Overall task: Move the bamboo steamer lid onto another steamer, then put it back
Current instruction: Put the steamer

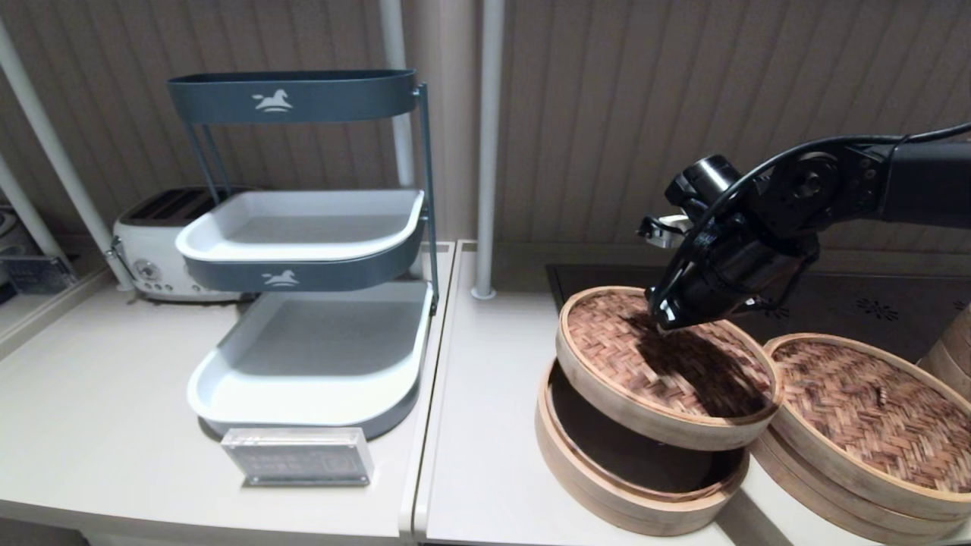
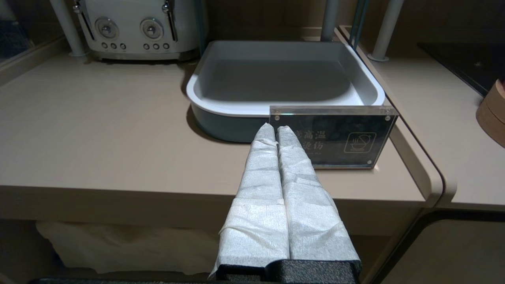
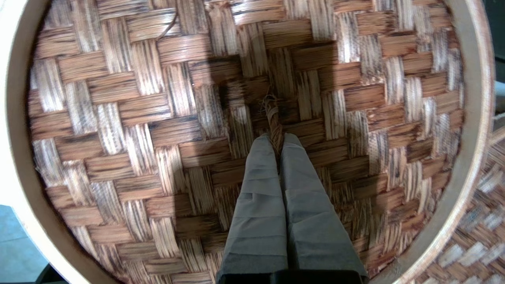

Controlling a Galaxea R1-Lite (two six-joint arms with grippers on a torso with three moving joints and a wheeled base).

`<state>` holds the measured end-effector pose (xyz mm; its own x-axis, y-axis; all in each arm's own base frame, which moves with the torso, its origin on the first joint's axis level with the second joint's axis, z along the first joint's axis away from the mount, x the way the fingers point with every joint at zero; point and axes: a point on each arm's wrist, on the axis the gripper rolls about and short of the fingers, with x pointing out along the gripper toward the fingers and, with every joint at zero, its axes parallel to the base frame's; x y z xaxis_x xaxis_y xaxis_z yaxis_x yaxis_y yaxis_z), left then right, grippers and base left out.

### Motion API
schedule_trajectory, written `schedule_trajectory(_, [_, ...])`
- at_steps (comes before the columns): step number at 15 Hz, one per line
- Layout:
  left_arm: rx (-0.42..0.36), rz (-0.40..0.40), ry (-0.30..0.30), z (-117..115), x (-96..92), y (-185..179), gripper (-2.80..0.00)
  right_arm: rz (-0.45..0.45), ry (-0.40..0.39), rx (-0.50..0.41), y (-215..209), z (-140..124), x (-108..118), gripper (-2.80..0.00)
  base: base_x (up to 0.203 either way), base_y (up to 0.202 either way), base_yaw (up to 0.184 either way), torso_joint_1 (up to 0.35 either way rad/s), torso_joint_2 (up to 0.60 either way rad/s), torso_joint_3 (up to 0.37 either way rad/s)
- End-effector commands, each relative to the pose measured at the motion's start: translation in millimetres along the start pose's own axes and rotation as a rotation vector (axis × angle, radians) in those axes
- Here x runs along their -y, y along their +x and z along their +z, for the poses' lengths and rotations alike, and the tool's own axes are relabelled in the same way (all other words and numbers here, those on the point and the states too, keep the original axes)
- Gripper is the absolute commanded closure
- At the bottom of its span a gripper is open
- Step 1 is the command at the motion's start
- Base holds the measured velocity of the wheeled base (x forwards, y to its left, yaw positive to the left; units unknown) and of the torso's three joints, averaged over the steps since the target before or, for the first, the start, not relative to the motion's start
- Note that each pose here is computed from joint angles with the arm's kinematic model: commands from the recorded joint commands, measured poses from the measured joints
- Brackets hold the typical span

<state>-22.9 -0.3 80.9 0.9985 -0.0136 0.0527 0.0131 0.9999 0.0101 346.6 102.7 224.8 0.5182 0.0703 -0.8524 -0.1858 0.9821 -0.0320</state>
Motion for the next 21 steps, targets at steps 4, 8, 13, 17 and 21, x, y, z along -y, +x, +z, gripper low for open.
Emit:
schedule_trajectory(4, [-0.025,0.000,0.000,-7.8,0.1,1.6,0.00,-0.020,-0.026,-0.048,18.9,-1.2,-8.4,0.00,0.000,0.000,0.000,0.000,0.00,0.000])
schedule_trajectory(8, [-0.025,0.000,0.000,-7.8,0.1,1.6,0.00,-0.025,-0.057,-0.092,32.4,-7.0,-21.3,0.00,0.000,0.000,0.000,0.000,0.00,0.000])
schedule_trajectory(13, [-0.025,0.000,0.000,-7.8,0.1,1.6,0.00,-0.025,-0.101,-0.116,37.1,-13.5,-38.7,0.00,0.000,0.000,0.000,0.000,0.00,0.000])
schedule_trajectory(17, [-0.025,0.000,0.000,-7.8,0.1,1.6,0.00,-0.033,-0.113,-0.149,38.4,-23.3,-40.0,0.00,0.000,0.000,0.000,0.000,0.00,0.000])
schedule_trajectory(21, [-0.025,0.000,0.000,-7.8,0.1,1.6,0.00,-0.034,-0.115,-0.171,37.5,-30.1,-38.3,0.00,0.000,0.000,0.000,0.000,0.00,0.000])
